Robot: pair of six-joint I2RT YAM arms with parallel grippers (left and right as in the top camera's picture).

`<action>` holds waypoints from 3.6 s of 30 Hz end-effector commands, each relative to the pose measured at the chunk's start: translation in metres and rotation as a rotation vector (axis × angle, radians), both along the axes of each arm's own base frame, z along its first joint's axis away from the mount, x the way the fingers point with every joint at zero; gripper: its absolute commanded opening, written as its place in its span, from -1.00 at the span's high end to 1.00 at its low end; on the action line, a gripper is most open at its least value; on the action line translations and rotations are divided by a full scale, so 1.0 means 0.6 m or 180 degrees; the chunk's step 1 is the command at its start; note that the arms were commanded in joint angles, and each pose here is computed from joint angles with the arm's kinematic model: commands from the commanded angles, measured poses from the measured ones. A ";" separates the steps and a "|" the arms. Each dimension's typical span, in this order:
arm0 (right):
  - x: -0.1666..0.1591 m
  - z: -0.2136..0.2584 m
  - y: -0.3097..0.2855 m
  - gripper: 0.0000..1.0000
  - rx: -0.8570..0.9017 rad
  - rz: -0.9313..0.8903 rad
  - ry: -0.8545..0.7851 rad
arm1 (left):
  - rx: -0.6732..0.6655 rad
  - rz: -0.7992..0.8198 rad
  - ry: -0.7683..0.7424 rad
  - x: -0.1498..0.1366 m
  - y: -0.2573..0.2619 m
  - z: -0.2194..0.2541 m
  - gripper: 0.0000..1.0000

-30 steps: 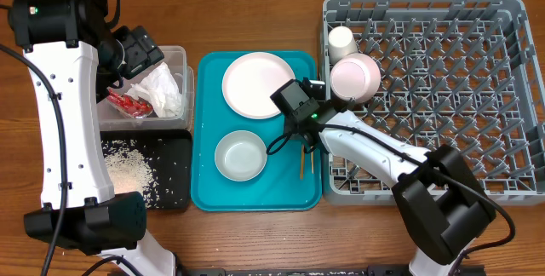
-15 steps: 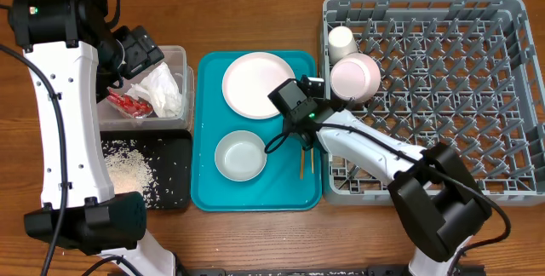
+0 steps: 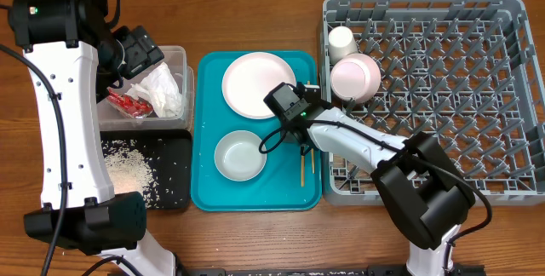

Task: Sort waste into correct bins and load items into the dishwasher
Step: 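Grasp one chopstick with the right gripper and lift it, then carry the chopstick into the dish rack and release it upright, then move the right gripper back to the remaining chopstick on the tray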

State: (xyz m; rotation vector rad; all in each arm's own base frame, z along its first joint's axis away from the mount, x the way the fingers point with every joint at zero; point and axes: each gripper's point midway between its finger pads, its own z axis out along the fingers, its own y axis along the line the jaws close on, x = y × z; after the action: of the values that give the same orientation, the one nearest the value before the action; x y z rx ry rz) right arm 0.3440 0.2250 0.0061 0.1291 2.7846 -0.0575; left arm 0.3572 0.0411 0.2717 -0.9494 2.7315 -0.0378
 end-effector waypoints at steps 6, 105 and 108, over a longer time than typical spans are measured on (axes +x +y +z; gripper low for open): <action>-0.015 -0.013 0.000 0.56 -0.0049 0.0008 0.0207 | 0.0002 -0.0044 -0.0028 -0.002 -0.002 0.006 -1.00; -0.026 0.215 0.014 0.00 -0.0249 0.1883 -0.0232 | 0.0002 -0.0043 -0.0028 -0.002 -0.002 0.006 -1.00; -0.035 0.210 0.024 -0.06 -0.0519 0.2476 -0.0219 | 0.0002 -0.0043 -0.0028 -0.002 -0.002 0.006 -0.99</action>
State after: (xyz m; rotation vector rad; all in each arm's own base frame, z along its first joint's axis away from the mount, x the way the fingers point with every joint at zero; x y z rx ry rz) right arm 0.3135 0.2518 0.1360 -0.7243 2.6520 0.1127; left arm 0.3572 0.0412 0.2717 -0.9499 2.7313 -0.0373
